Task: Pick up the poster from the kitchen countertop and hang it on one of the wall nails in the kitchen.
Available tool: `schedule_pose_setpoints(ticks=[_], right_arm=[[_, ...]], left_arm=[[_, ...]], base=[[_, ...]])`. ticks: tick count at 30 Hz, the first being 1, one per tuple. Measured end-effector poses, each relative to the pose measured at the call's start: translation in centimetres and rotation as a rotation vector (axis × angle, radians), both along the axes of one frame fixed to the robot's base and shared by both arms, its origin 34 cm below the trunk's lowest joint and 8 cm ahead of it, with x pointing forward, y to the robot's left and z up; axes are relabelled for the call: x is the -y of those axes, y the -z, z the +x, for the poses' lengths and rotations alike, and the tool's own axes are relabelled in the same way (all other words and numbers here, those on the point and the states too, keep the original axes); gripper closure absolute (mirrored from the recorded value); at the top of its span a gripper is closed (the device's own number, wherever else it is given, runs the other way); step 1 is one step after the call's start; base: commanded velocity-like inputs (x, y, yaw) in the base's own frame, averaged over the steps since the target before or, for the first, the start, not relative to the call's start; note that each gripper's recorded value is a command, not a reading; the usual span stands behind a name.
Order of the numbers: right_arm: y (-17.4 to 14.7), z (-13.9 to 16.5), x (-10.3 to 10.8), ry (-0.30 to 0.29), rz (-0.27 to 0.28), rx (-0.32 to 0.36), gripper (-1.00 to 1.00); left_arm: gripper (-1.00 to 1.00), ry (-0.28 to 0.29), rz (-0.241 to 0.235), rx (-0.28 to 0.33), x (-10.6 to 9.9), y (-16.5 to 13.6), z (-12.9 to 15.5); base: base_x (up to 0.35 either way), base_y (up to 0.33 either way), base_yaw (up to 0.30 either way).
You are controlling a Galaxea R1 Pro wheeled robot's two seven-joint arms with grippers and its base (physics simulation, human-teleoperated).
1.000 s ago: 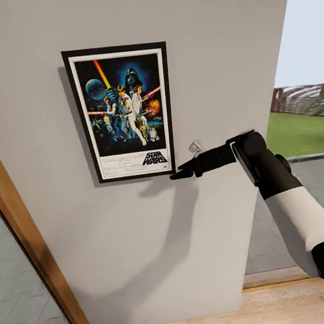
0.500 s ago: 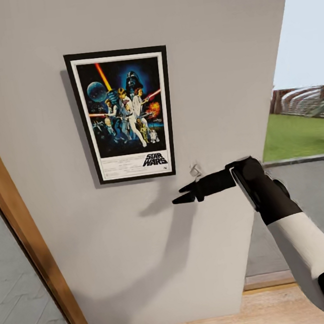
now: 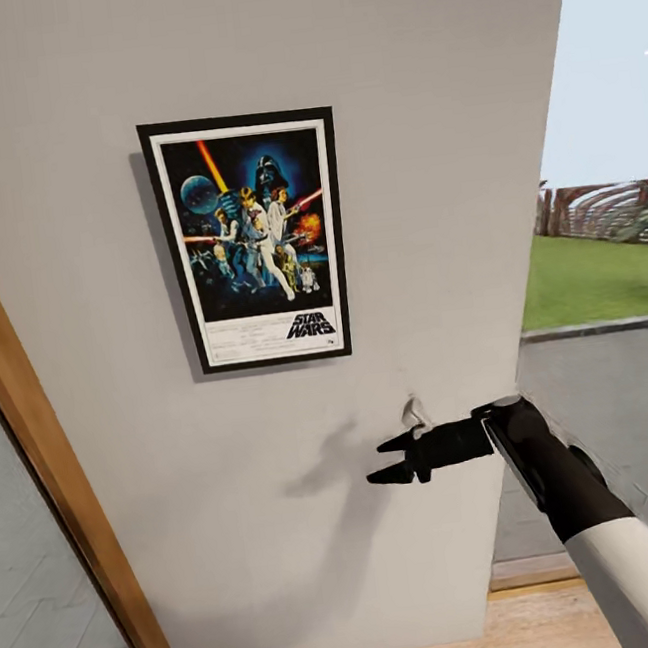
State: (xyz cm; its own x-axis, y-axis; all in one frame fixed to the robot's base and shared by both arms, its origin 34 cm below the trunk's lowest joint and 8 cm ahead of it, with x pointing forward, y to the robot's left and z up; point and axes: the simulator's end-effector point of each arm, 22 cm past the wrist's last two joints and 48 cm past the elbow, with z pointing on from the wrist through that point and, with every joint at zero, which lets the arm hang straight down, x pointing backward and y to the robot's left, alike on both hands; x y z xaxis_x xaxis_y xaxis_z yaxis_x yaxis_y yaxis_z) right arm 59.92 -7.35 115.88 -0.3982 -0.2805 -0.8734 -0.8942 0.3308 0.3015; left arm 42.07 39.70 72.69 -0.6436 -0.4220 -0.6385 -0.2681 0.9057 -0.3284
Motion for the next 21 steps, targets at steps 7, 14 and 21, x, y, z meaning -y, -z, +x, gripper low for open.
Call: schedule_pose_setpoints(ticks=[7,14,21], right_arm=[[6.7,-3.4,2.0,0.011,-0.019,-0.053,-1.0],[17.2,-8.8,3.9,0.002,-0.041,-0.163,-1.0],[33.8,-14.7,11.1,0.336,-0.02,-0.414,-1.0]], left_arm=[[-1.0,0.0,0.0,0.011,0.0,-0.4,0.3],[-1.0,0.0,-0.001,0.019,0.1,-0.6,0.5],[-1.0,-0.002,-0.002,0.012,0.2,-0.4,0.3]], base=[[0.0,0.0,0.0],[0.0,0.0,0.0],[0.0,0.0,0.0]])
